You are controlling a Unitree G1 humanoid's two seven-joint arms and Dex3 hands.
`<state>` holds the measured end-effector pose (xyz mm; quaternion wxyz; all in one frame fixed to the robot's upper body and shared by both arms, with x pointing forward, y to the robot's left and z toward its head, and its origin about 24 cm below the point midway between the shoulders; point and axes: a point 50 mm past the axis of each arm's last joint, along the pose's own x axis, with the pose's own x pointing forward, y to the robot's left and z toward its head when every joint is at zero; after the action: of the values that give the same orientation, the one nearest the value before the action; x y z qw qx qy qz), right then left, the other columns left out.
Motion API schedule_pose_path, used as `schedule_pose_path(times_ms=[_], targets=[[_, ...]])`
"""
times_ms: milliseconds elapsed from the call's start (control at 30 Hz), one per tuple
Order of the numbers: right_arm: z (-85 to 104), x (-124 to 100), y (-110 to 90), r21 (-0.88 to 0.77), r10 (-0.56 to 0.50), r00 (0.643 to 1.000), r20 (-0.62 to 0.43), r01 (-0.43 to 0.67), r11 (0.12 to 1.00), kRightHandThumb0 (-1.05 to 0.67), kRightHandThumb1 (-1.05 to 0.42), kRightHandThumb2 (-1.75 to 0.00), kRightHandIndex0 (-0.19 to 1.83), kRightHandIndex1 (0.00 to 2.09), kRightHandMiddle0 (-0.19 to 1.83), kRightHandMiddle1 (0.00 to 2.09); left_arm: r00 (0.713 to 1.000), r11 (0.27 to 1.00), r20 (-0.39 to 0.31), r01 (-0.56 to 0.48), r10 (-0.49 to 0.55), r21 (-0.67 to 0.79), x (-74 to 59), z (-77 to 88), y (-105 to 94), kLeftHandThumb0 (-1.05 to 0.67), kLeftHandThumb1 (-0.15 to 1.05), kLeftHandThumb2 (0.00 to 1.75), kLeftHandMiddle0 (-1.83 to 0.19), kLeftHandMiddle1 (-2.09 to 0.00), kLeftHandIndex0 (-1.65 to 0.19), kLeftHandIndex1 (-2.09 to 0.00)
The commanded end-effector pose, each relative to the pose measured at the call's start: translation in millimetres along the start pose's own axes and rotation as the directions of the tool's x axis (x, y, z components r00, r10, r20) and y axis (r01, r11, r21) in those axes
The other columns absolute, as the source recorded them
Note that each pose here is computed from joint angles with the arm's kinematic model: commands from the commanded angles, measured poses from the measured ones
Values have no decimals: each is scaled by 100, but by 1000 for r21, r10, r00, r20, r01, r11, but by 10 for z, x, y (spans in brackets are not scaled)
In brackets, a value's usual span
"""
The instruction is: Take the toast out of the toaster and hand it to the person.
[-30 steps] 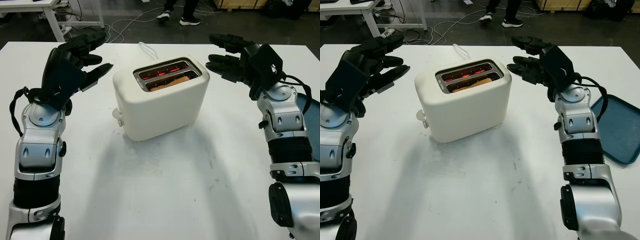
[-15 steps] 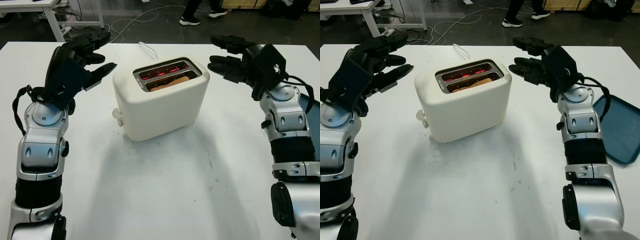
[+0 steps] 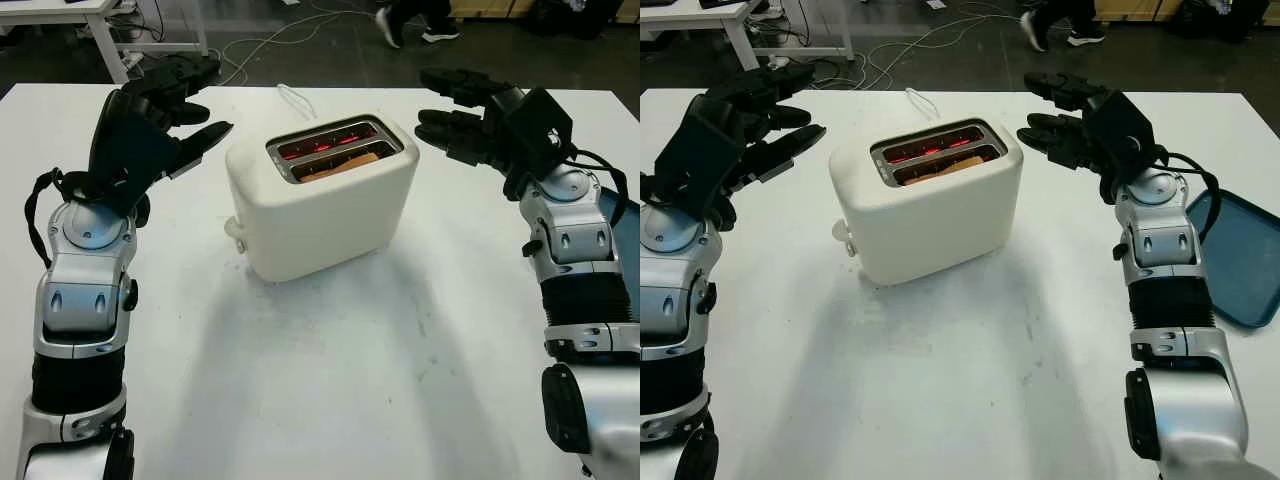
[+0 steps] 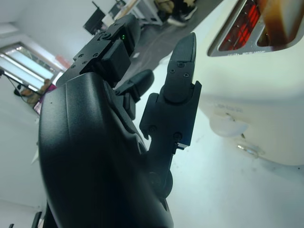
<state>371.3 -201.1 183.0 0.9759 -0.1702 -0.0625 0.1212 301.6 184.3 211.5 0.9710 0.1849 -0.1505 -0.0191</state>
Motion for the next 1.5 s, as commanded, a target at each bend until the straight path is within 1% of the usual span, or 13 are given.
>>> schedule_pose_path(times_ms=[0,367,467,567,700,833,867,967,1067,1100,1233,1300,1467], targets=[[39,4,-26,-9,1,1000,14,-1,1000,-26,-92,-10,54,0,47,0,1000,1000,28,-6,6,12,21,56,38,-39,89,8,-19,-104,-62,-5],[33,2,-33,11,4,1000,9,-4,1000,-24,-92,-11,54,0,47,0,1000,1000,22,-8,8,4,21,47,31,-37,88,9,-18,-104,-62,-6],[80,14,-67,0,20,999,49,-20,1000,-23,-92,-7,53,0,46,0,1000,1000,24,-8,8,9,20,44,33,-38,88,9,-19,-104,-62,-6],[228,40,-159,-47,53,990,133,-47,998,-21,-86,-2,58,3,51,3,1000,1000,23,-7,7,9,19,39,36,-38,88,10,-19,-105,-62,-6],[505,111,-279,-148,91,963,254,-55,987,-27,-76,-1,67,8,61,7,1000,1000,28,-11,10,14,14,34,41,-37,87,10,-20,-105,-63,-7],[908,159,-326,-269,145,926,349,-49,962,-32,-65,0,79,14,72,11,1000,1000,30,-8,8,14,13,23,47,-37,87,11,-20,-106,-63,-8],[1006,164,-322,-299,167,914,369,-53,953,-40,-63,-1,82,17,76,13,1000,1000,31,-7,7,13,14,24,45,-37,87,11,-20,-106,-63,-8],[1275,170,-269,-351,236,875,422,-82,933,-46,-59,0,86,23,81,15,1000,1000,30,-6,6,8,17,23,40,-36,87,12,-19,-107,-62,-8],[1476,162,-171,-443,307,841,446,-91,892,-41,-54,0,71,61,86,18,1000,1000,29,-7,7,15,22,21,37,-36,86,12,-20,-107,-63,-9],[1512,160,-142,-474,330,832,446,-93,876,-39,-53,0,69,66,87,19,1000,1000,29,-7,6,16,23,22,36,-36,86,12,-20,-107,-63,-9],[1561,175,40,-603,433,801,414,-115,789,-42,-52,0,69,71,90,20,1000,1000,29,-8,8,13,23,21,40,-36,86,13,-20,-108,-62,-9],[1556,177,147,-663,471,789,394,-112,741,-50,-53,0,74,71,92,20,1000,1000,26,-10,9,18,22,17,44,-36,85,14,-20,-109,-62,-10],[1508,140,449,-836,565,760,322,-52,546,-58,-54,0,77,68,94,20,1000,1000,23,0,0,14,20,24,40,-36,84,15,-19,-108,-61,-10]])
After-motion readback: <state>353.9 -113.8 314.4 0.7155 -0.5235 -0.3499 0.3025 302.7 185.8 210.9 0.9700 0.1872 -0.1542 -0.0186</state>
